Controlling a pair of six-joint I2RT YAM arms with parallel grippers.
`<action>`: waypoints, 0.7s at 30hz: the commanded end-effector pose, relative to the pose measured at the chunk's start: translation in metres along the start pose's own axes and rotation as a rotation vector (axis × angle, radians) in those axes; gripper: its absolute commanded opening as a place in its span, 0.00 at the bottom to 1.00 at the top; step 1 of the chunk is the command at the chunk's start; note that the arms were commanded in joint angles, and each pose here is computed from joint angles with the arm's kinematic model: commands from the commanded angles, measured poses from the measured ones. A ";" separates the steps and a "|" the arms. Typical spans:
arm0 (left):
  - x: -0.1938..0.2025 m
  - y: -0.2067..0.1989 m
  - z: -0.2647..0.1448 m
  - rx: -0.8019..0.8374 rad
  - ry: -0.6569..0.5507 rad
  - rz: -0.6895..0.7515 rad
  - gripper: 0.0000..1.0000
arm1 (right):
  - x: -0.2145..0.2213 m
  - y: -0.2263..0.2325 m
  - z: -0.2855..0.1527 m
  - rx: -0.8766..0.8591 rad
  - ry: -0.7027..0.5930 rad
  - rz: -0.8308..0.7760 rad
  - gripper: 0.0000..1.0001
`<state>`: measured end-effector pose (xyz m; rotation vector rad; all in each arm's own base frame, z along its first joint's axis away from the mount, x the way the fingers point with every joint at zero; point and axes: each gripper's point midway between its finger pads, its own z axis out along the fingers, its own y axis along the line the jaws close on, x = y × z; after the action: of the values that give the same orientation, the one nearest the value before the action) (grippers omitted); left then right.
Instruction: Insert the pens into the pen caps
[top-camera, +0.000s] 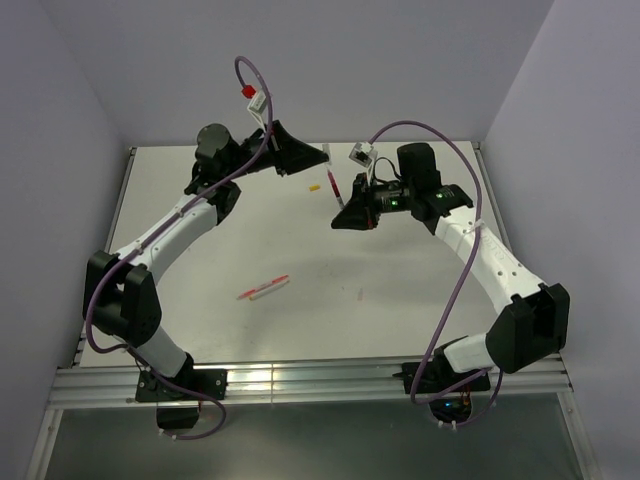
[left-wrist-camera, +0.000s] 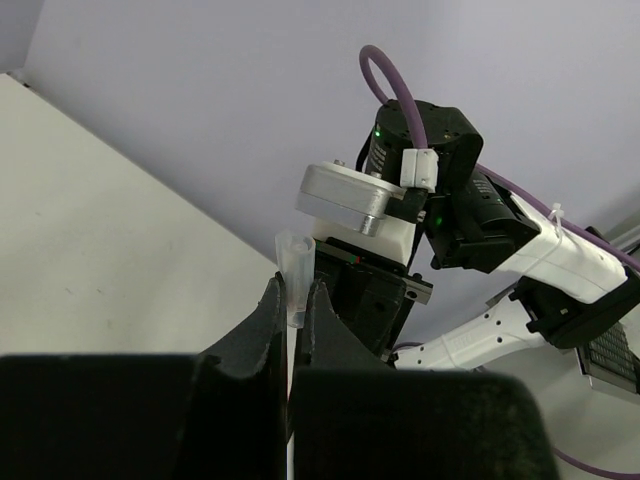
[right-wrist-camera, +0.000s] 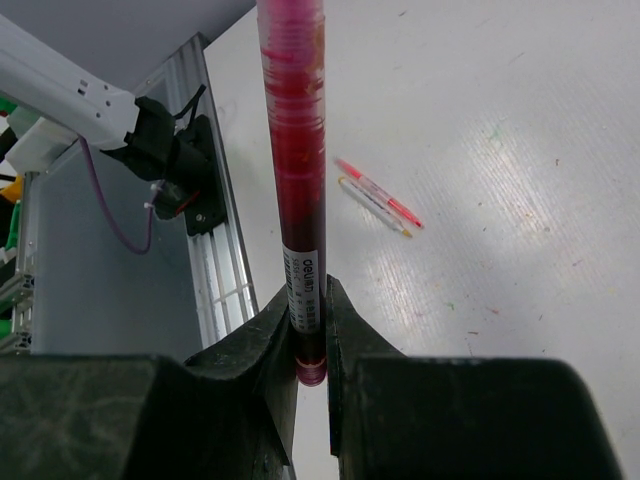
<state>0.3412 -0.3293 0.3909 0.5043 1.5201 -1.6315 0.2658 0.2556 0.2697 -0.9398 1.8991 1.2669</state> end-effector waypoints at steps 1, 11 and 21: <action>-0.023 -0.022 -0.006 0.021 -0.047 0.102 0.00 | -0.006 0.008 -0.005 -0.003 -0.022 -0.054 0.00; -0.013 -0.029 -0.010 0.068 -0.029 0.074 0.00 | -0.006 0.002 -0.003 0.007 -0.017 -0.042 0.00; 0.003 -0.031 -0.009 0.081 -0.002 0.038 0.00 | -0.010 -0.005 -0.002 0.031 -0.018 -0.042 0.00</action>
<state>0.3343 -0.3269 0.3796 0.4957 1.5398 -1.6611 0.2669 0.2543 0.2653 -0.9329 1.9145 1.2532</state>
